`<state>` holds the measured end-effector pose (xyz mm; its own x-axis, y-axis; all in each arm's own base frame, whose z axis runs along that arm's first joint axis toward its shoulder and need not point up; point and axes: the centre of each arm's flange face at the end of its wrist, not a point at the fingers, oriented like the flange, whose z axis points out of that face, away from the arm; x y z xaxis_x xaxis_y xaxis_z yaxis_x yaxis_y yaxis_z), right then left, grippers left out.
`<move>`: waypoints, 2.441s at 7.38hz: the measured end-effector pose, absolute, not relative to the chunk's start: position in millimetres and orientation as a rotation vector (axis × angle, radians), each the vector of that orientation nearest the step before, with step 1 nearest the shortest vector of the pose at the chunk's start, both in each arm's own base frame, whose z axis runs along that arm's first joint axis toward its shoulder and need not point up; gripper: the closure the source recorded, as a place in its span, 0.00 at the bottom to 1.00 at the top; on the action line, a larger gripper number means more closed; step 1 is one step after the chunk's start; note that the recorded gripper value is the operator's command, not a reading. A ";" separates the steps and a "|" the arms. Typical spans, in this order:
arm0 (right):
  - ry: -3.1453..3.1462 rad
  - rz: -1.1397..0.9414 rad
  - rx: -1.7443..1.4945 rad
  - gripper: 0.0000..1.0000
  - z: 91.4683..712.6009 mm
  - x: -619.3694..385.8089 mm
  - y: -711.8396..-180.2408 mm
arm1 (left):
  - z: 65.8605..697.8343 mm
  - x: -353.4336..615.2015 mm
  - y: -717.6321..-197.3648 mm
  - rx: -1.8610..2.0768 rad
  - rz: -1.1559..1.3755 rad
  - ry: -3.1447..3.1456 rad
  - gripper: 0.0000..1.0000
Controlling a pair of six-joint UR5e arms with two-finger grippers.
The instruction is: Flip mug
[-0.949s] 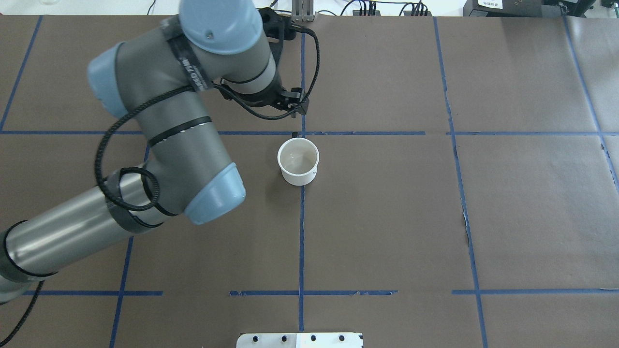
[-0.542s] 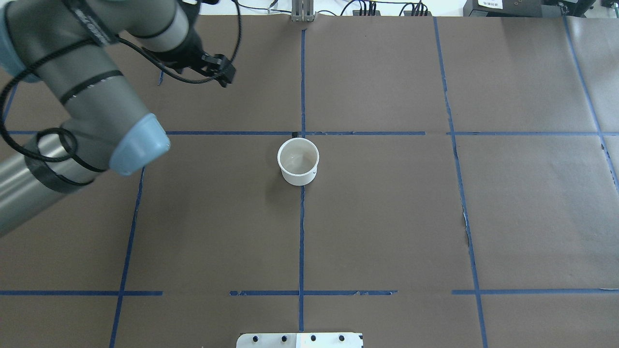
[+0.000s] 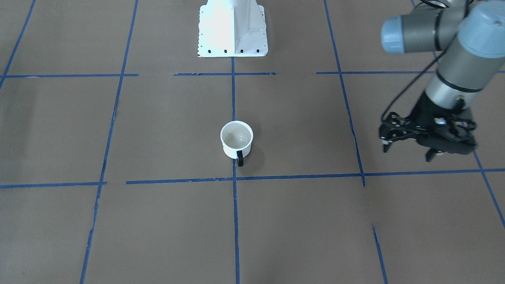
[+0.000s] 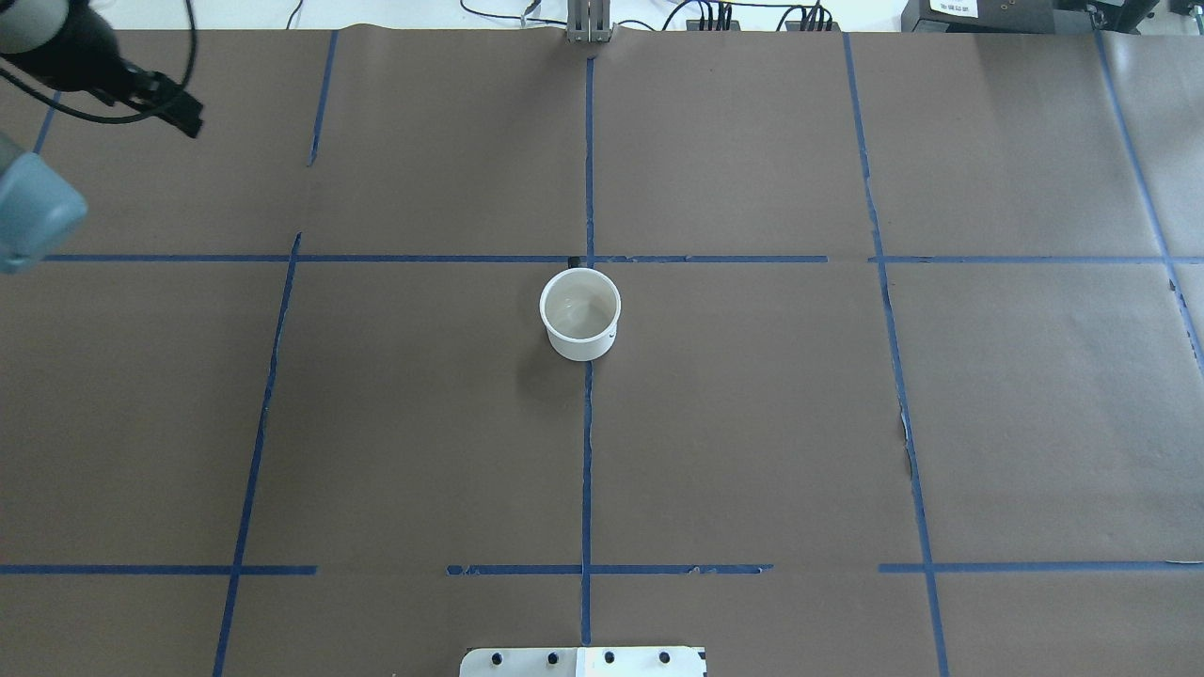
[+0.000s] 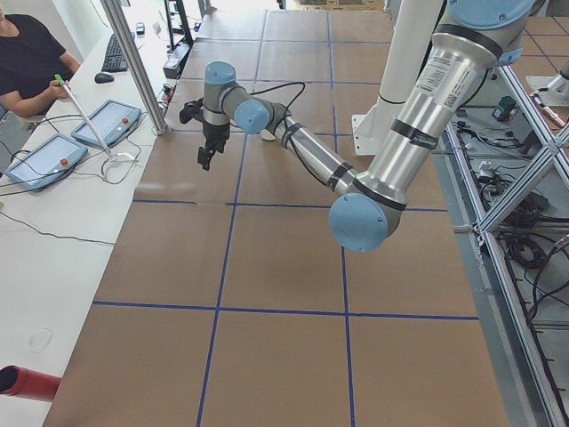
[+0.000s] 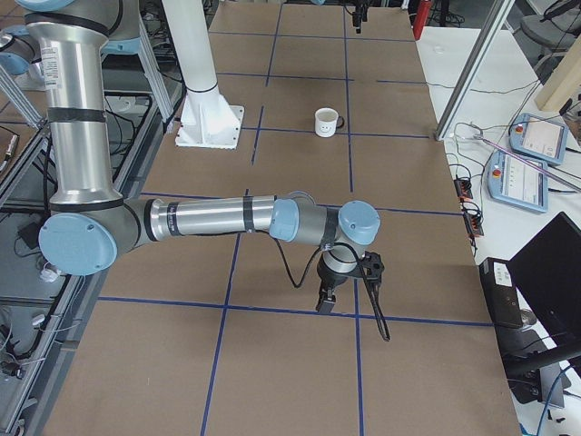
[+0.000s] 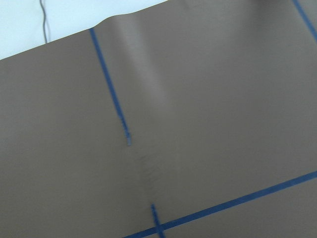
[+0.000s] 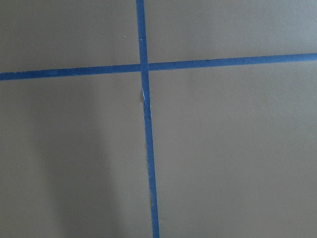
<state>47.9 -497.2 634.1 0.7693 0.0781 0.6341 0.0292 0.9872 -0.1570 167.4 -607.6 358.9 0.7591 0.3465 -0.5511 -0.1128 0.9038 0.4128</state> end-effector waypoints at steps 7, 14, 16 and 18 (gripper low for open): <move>-0.693 0.026 -0.161 0.00 633.7 47.9 -497.6 | 609.1 -46.8 -545.8 0.133 0.171 0.708 0.00; -0.693 0.026 -0.161 0.00 633.9 47.9 -497.4 | 635.3 -70.4 -521.5 0.065 0.149 0.752 0.00; -0.693 0.026 -0.161 0.00 633.7 47.9 -497.6 | 622.0 -70.4 -519.4 0.049 0.139 0.753 0.00; -0.693 0.026 -0.161 0.00 633.7 47.9 -497.6 | 622.5 -70.4 -518.5 0.043 0.136 0.753 0.00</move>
